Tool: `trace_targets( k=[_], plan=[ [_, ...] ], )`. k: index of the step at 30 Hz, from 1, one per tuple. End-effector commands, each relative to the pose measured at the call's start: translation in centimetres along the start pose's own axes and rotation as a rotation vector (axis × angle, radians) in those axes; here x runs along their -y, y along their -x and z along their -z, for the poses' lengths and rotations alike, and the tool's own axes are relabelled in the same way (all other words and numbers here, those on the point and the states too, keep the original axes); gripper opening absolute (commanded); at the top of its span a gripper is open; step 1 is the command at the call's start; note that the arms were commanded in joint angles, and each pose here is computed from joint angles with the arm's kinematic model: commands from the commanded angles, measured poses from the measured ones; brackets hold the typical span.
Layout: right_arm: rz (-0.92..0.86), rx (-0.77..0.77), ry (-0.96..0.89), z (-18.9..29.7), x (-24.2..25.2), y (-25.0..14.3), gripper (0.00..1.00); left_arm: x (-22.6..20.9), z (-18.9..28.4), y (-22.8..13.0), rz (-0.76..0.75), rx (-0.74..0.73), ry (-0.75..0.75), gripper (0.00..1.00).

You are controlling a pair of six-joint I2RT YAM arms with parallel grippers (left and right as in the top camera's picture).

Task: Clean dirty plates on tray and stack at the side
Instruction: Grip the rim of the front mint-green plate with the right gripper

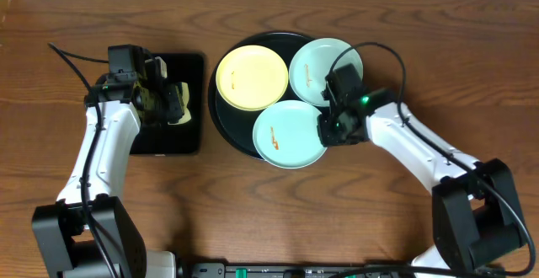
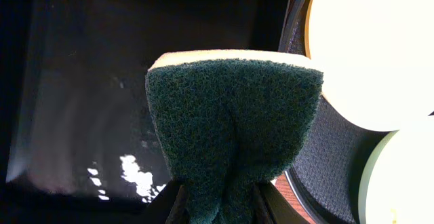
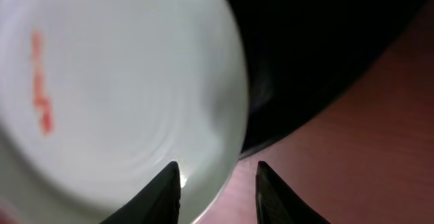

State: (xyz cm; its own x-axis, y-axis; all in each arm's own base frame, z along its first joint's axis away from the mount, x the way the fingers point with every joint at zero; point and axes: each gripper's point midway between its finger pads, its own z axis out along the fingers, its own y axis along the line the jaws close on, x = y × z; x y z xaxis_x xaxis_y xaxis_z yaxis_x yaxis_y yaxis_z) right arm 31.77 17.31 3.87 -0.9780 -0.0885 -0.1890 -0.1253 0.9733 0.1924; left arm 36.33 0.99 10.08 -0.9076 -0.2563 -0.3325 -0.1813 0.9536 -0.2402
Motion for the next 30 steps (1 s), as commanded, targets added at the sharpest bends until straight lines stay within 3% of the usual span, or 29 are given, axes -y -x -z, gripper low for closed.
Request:
trace_targets(
  k=[1, 5, 13, 21, 30],
  plan=[
    [-0.052, 0.02, -0.073, -1.4, 1.4, -0.8, 0.31, -0.1, -0.2, -0.3, 0.013, -0.012, 0.001, 0.09],
    [-0.051, 0.023, -0.063, -2.0, 1.5, -1.1, 0.13, -0.1, -0.2, -0.3, 0.013, -0.013, 0.001, 0.09],
    [-0.022, 0.079, -0.043, -0.7, 0.6, 1.1, 0.01, -0.1, -0.2, -0.3, 0.013, -0.012, 0.001, 0.09],
    [0.05, 0.173, -0.107, 1.1, 0.9, 4.1, 0.01, -0.1, -0.2, -0.3, 0.013, -0.013, 0.0, 0.09],
    [0.046, 0.145, -0.17, -0.5, 2.7, 2.2, 0.01, 0.9, -0.2, 0.1, -0.01, 0.001, -0.057, 0.08]
  ],
)
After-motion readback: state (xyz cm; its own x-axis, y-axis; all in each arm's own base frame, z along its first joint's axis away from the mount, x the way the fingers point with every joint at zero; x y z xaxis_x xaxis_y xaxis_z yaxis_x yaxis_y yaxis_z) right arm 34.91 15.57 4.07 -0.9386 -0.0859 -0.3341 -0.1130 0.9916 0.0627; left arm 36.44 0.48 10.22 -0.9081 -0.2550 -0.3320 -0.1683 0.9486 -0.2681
